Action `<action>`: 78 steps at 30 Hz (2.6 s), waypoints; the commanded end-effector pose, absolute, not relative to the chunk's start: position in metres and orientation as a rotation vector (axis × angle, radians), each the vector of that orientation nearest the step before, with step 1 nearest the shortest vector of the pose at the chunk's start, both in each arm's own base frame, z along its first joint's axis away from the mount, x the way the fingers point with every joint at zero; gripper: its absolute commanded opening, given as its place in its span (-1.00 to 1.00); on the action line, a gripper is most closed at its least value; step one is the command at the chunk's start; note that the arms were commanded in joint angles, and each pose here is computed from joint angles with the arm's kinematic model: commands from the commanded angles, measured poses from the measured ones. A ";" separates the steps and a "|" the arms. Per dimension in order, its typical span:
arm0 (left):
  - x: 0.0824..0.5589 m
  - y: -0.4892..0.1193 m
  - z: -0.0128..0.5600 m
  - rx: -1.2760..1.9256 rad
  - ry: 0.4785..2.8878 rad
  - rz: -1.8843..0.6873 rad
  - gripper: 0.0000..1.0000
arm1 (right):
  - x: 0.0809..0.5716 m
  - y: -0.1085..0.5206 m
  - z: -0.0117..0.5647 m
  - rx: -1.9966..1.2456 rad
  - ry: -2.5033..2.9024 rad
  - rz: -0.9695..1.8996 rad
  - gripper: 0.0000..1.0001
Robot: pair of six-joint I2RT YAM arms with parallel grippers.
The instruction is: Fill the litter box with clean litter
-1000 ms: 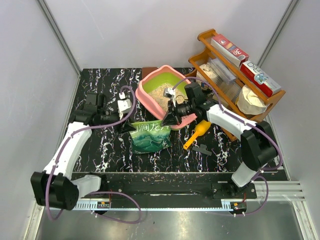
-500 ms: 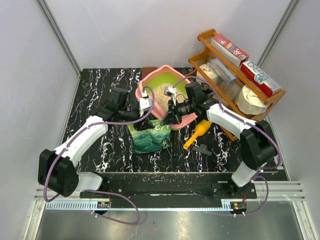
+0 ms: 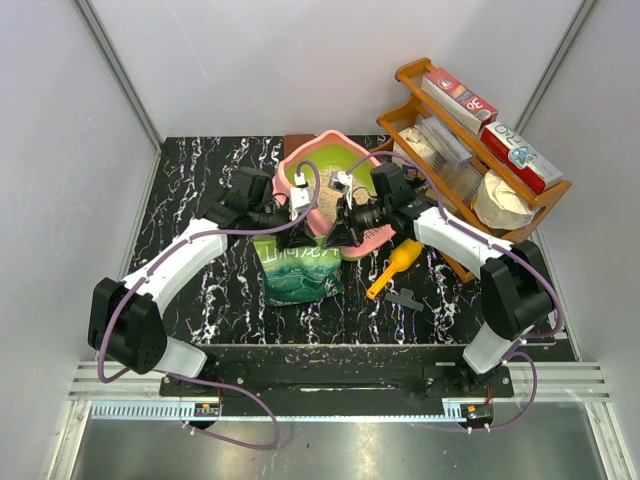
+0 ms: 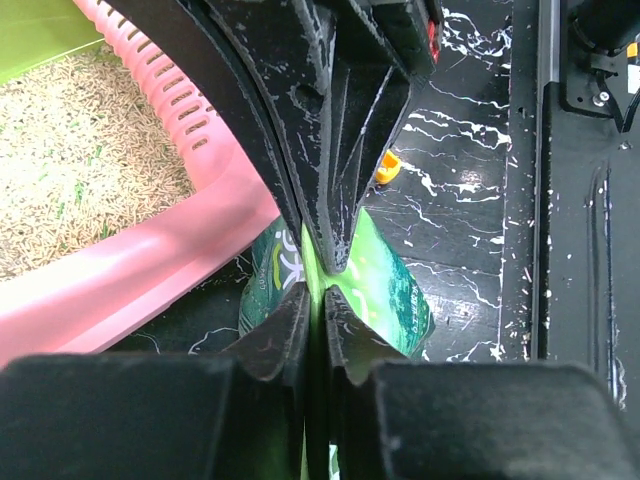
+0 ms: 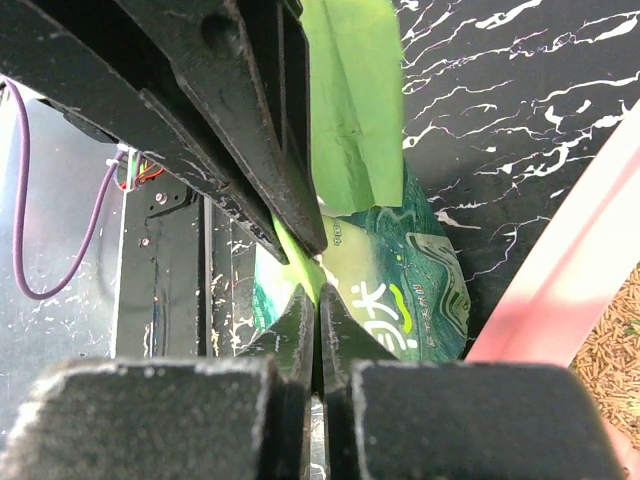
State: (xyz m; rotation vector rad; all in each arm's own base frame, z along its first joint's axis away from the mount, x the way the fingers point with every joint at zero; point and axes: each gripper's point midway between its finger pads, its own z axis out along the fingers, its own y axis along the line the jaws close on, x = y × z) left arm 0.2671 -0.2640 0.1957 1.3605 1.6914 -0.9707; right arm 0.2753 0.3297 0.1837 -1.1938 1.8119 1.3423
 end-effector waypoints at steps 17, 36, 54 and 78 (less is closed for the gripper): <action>0.273 -0.278 0.231 1.277 1.662 -1.050 -1.00 | 0.283 0.190 0.219 -1.080 2.174 0.791 0.04; 0.246 -0.263 0.208 1.318 1.750 -1.070 -1.00 | 0.247 0.115 0.078 -1.215 2.659 0.587 0.00; 0.253 -0.266 0.206 1.332 1.742 -1.045 -1.00 | 0.224 0.113 0.031 -1.319 2.750 0.723 -0.02; 0.257 -0.269 0.204 1.333 1.753 -1.047 -1.00 | 0.204 0.129 0.017 -1.330 2.756 0.974 -0.49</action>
